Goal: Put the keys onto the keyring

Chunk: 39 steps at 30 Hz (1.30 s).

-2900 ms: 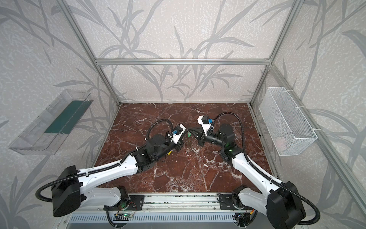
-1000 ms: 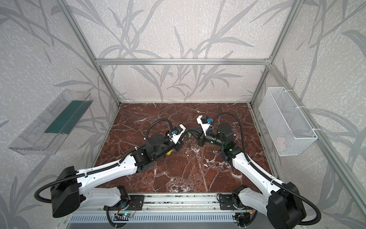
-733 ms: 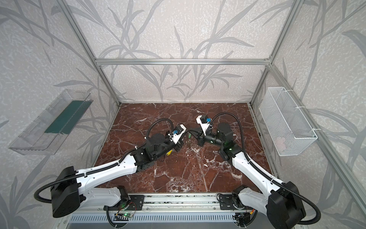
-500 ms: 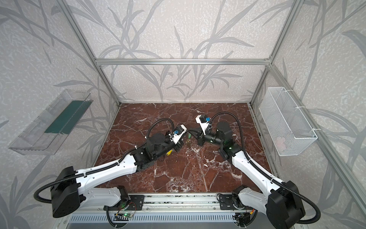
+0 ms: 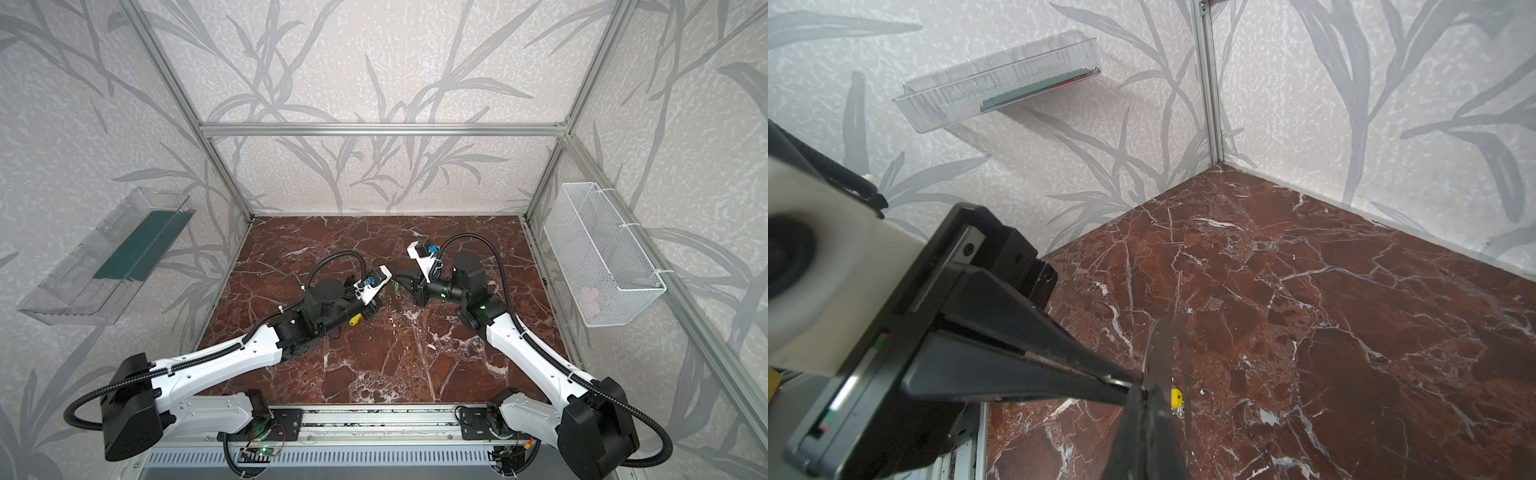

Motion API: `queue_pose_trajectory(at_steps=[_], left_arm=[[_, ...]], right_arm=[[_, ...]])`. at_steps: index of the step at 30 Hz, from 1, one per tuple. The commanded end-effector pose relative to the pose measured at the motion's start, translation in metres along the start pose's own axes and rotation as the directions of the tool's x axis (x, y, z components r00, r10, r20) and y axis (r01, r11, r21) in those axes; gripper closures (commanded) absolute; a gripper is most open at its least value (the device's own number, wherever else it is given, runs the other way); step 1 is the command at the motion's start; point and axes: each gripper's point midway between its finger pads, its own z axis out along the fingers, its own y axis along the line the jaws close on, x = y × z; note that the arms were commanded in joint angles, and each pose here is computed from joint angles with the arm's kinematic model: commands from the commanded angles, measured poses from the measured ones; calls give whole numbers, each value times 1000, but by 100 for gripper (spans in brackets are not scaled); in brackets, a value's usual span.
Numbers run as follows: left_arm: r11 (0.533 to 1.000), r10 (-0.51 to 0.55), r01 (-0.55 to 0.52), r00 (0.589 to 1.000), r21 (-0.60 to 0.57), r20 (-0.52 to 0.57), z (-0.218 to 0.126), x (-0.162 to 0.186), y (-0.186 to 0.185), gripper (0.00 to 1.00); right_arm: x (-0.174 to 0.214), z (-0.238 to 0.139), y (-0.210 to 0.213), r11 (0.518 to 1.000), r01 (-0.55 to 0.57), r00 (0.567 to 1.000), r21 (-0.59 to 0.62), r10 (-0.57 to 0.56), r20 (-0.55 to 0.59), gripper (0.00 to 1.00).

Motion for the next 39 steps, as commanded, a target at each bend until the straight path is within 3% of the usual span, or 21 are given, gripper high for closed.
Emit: queue_pose_trajectory(at_steps=[1, 19, 39], left_arm=[[994, 42, -44, 999, 97, 24, -6, -11, -18, 100], [985, 77, -80, 997, 151, 28, -11, -8, -26, 100], [983, 73, -83, 995, 161, 63, -18, -10, -29, 100]], right_arm=[[-29, -1, -3, 998, 57, 996, 27, -59, 63, 100], [-28, 1, -6, 999, 38, 998, 38, -40, 47, 100], [-36, 3, -12, 997, -58, 997, 58, 54, 59, 100]])
